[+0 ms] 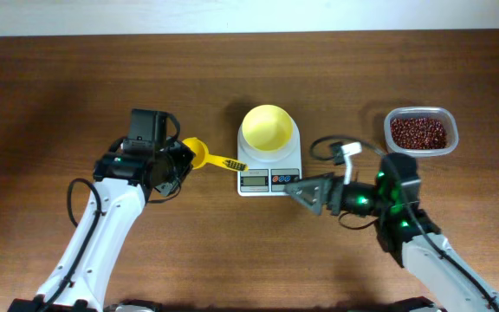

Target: Scoop item into bowl and weigh 50g on scale

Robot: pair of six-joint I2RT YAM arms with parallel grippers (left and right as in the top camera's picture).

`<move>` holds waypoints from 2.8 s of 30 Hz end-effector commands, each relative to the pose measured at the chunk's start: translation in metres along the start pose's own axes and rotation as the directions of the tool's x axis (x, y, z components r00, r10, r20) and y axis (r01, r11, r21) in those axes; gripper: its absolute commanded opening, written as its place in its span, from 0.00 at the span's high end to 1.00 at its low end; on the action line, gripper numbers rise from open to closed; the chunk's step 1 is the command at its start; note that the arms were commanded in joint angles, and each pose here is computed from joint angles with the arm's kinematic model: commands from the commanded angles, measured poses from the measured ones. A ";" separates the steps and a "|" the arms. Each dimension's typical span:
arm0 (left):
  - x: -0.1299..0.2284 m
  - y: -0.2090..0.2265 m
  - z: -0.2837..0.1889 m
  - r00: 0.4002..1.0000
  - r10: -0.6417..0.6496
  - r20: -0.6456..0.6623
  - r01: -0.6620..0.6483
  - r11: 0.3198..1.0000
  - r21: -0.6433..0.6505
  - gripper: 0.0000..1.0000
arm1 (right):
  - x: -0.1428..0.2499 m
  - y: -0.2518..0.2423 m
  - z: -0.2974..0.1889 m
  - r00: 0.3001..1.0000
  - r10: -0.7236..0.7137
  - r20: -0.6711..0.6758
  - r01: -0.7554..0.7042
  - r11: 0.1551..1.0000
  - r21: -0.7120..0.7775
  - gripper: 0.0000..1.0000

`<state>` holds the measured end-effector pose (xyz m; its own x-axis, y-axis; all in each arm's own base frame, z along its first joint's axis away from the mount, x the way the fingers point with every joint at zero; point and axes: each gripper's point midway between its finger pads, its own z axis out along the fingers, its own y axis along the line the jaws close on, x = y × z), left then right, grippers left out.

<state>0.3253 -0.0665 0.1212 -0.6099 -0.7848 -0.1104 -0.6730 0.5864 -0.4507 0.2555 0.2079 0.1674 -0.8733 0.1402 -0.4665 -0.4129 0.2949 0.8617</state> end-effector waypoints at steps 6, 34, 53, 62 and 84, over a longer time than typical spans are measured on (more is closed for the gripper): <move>0.061 -0.027 0.000 0.988 0.080 -0.132 -0.073 0.995 0.061 1.00 | 0.006 0.018 0.043 0.998 -0.043 0.049 0.039 0.997 0.063 0.17; 0.120 -0.049 -0.002 0.961 0.191 -0.198 -0.170 0.978 0.119 1.00 | -0.008 0.025 0.049 0.980 0.127 0.154 -0.137 0.989 0.057 0.77; 0.103 -0.045 0.002 0.977 0.184 -0.105 -0.176 0.981 0.079 0.23 | -0.011 0.013 0.047 0.984 0.024 0.176 -0.046 0.991 0.124 0.96; 0.089 -0.042 0.001 0.957 0.285 -0.056 -0.281 0.957 0.071 0.01 | -0.013 -0.001 0.043 0.983 -0.022 0.184 -0.015 0.981 0.193 0.96; 0.035 -0.052 -0.061 0.935 0.318 0.158 -0.345 0.920 0.189 0.01 | -0.049 0.013 -0.064 0.951 -0.112 0.289 0.057 0.980 0.192 0.96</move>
<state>0.3089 -0.1154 0.1886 -0.7310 -0.5835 -0.3538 -0.3495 0.7654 -0.5403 0.2706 0.1501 0.2109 -0.7400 0.3571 -0.5699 -0.3987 0.4495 0.7994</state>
